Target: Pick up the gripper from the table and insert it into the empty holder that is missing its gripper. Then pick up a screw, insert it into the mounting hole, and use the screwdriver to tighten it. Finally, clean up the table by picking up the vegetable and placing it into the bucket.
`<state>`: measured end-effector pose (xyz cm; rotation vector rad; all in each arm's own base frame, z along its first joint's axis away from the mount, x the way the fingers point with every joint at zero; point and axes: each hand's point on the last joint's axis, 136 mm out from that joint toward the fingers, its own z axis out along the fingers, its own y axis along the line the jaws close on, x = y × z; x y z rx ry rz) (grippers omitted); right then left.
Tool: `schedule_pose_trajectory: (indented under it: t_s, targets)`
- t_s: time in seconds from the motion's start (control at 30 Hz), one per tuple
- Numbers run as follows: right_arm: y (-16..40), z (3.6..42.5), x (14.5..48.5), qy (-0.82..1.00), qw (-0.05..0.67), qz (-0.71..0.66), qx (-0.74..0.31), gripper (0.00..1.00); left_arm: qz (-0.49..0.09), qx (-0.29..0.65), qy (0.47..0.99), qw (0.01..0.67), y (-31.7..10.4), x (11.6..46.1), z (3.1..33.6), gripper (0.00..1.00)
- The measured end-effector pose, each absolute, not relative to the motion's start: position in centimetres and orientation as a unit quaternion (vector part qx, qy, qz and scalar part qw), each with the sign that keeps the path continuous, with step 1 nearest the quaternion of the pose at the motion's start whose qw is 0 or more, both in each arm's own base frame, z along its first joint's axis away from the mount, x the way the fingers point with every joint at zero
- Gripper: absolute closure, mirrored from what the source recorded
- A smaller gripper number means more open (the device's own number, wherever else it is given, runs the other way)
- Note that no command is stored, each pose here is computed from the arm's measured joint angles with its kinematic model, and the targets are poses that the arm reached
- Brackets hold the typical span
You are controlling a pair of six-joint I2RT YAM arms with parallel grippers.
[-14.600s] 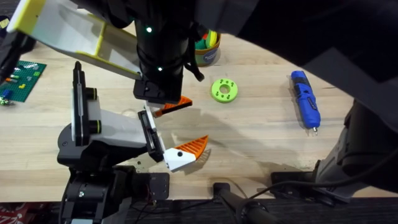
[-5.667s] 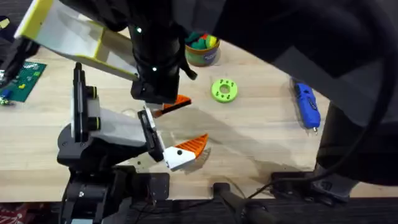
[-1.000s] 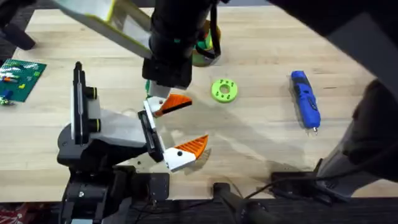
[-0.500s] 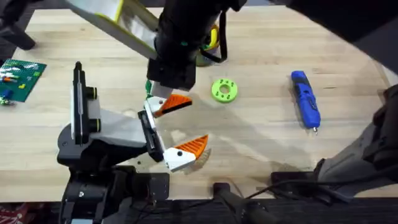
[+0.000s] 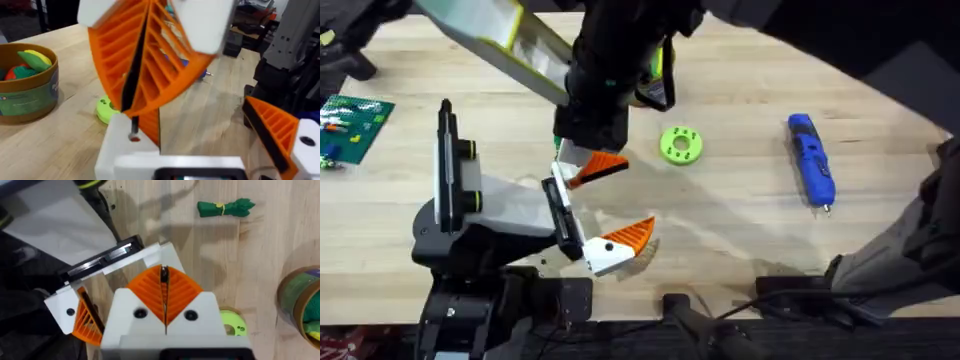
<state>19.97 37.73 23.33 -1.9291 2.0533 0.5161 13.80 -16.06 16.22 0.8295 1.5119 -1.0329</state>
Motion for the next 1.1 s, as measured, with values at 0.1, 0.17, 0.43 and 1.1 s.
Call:
schedule_pose_trajectory:
  t_s: [0.1,0.17,0.43,1.1]
  targets:
    - [37.66,23.16,19.92,0.711,0.135,0.178,-0.667,0.993,-0.434,0.348,0.635,0.536,-16.06,13.8,16.22,0.014]
    - [37.58,22.96,19.86,0.712,0.132,0.177,-0.667,0.993,-0.434,0.348,0.635,0.536,-16.06,13.8,16.22,0.014]
    - [37.51,22.92,19.82,0.714,0.13,0.177,-0.665,0.993,-0.434,0.348,0.635,0.536,-16.06,13.8,16.22,0.015]
    - [37.46,22.87,19.79,0.714,0.128,0.177,-0.665,0.993,-0.434,0.348,0.635,0.536,-16.06,13.8,16.22,0.014]
